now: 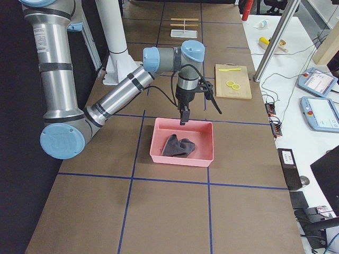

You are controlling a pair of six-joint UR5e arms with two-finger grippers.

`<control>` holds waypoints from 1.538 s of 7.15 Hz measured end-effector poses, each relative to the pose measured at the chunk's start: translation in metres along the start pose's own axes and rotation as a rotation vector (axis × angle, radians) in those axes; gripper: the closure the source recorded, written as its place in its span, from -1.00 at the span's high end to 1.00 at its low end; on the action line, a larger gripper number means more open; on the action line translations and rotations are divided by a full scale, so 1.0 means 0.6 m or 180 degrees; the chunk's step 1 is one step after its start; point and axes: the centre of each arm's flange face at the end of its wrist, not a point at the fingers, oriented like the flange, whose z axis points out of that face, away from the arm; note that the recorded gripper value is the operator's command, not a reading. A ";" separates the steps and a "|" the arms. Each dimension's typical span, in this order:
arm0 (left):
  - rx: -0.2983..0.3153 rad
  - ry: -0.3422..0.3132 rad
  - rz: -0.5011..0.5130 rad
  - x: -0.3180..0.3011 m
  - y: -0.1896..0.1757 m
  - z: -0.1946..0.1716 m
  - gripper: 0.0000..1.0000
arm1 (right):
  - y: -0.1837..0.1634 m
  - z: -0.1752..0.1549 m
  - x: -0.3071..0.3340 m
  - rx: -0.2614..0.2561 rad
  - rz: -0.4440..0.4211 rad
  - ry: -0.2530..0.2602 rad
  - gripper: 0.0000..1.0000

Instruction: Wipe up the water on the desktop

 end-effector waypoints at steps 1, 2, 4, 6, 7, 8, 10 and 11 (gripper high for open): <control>-0.0003 0.0001 -0.0002 -0.001 0.000 0.001 1.00 | 0.024 0.051 0.037 0.0050 -0.0041 -0.0046 1.00; -0.0012 0.0003 -0.0008 -0.003 0.001 0.003 1.00 | 0.052 0.102 0.076 0.0079 -0.0052 -0.0091 1.00; -0.0034 0.0008 -0.0023 -0.009 0.005 0.009 1.00 | 0.097 0.176 0.159 0.0027 0.0059 -0.0109 1.00; -0.0059 0.0003 -0.0046 -0.013 0.012 0.015 1.00 | 0.115 0.206 0.197 0.0004 0.0092 -0.0109 1.00; -0.0065 -0.0001 -0.0056 -0.014 0.014 0.016 1.00 | 0.116 0.210 0.201 0.0005 0.0099 -0.0109 1.00; -0.0075 -0.0008 -0.0071 -0.016 0.015 0.017 1.00 | 0.115 0.211 0.202 0.0008 0.0101 -0.0110 1.00; -0.0087 -0.0020 -0.0086 -0.018 0.016 0.019 1.00 | 0.115 0.210 0.201 0.0013 0.0100 -0.0114 1.00; -0.0090 -0.0025 -0.0086 -0.018 0.016 0.019 1.00 | 0.114 0.209 0.201 0.0016 0.0099 -0.0117 1.00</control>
